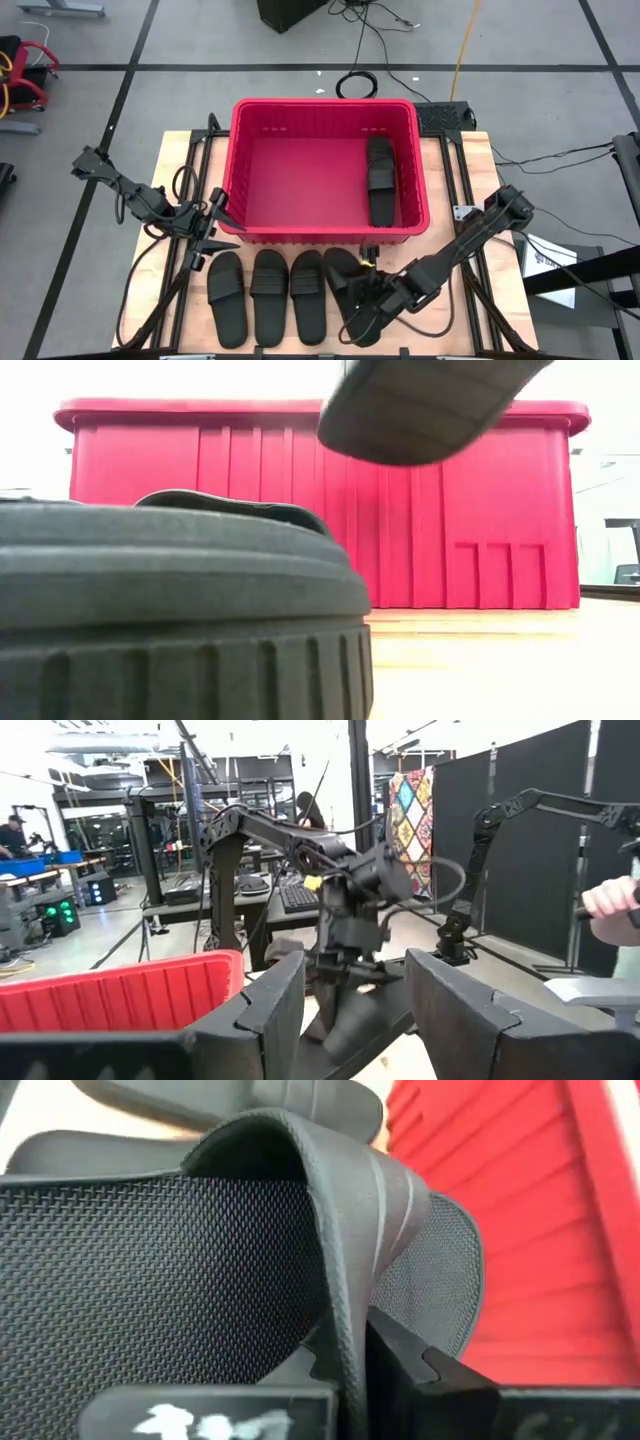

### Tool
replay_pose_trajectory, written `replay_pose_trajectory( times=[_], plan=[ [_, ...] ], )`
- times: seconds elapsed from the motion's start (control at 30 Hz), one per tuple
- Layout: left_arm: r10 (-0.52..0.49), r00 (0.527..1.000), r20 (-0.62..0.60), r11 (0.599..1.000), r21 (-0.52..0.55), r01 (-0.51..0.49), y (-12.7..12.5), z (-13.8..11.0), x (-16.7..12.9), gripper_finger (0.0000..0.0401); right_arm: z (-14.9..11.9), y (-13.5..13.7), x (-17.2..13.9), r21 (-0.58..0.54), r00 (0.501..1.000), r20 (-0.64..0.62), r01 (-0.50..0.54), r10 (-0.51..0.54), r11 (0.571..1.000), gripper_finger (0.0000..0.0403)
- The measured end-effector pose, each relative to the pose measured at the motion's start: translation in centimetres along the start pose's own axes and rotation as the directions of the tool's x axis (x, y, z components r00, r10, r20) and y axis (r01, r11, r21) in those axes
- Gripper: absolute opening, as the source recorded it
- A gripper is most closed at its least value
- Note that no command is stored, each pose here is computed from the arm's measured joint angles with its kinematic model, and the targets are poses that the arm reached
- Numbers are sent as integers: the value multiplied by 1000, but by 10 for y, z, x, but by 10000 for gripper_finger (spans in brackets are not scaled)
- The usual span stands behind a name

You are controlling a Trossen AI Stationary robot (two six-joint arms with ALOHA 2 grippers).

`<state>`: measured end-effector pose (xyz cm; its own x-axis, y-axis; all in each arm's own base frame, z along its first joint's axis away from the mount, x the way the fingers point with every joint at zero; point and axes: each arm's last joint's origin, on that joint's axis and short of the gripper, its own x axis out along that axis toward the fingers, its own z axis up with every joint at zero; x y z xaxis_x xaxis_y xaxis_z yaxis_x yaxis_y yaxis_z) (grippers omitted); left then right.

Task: Pick and place slides into bin
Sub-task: Put the black slide into the red bin

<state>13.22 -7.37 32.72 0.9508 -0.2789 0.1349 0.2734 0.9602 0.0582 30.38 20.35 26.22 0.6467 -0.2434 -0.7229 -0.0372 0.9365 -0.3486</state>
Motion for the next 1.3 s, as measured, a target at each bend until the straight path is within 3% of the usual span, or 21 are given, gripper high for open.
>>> replay_pose_trajectory(
  times=[0.23,0.47,0.83,1.13,1.3],
  plan=[
    [1,1000,6,1000,-6,-1,0,1,0,179,12,-8,-17,-36,992,104,-74,77,997,15],
    [2,1000,14,1000,-8,-2,0,1,0,179,27,-16,-23,-135,970,229,-58,88,989,15],
    [18,998,55,1000,-16,-17,1,6,0,179,45,-72,-49,-132,926,376,40,13,990,15],
    [204,979,31,979,10,-204,6,5,-1,179,40,-131,-75,-73,912,397,146,-106,987,15],
    [383,924,12,921,69,-383,12,5,-2,179,29,-166,-82,-1,909,322,279,-264,960,15]
  ],
)
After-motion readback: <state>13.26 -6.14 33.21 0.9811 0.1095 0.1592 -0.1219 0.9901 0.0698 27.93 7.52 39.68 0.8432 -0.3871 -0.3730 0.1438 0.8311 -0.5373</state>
